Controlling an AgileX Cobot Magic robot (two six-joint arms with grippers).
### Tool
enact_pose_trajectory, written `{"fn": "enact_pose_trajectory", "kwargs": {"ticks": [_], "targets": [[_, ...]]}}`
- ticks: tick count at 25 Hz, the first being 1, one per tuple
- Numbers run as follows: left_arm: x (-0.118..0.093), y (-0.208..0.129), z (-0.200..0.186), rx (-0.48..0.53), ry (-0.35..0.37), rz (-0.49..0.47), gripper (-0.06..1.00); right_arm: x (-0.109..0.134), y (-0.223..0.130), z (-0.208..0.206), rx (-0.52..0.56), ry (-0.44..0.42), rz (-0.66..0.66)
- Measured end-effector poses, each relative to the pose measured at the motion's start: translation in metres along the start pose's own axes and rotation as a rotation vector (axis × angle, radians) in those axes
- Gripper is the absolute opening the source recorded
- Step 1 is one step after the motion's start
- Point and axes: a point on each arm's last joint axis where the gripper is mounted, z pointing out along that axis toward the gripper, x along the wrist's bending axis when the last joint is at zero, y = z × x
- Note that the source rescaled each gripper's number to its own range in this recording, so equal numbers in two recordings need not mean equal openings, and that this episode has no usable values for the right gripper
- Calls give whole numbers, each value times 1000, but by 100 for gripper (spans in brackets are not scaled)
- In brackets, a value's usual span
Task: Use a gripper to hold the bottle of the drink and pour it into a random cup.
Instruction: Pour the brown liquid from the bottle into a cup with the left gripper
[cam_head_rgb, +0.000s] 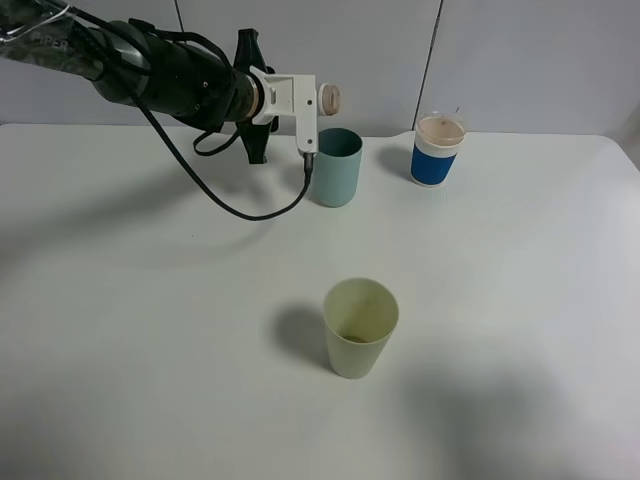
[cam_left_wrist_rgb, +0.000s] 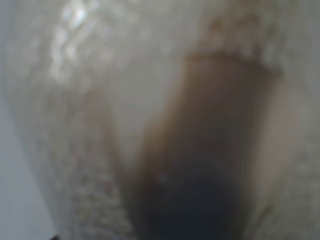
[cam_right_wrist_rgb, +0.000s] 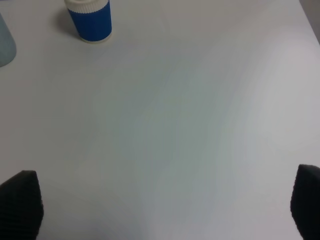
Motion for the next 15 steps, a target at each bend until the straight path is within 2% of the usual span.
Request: {"fn": "enact_pose_trajectory", "kwargs": {"ticks": [15], "targets": [[1,-2,0,26,13,86,2,0,0,0,0,0,0]]}}
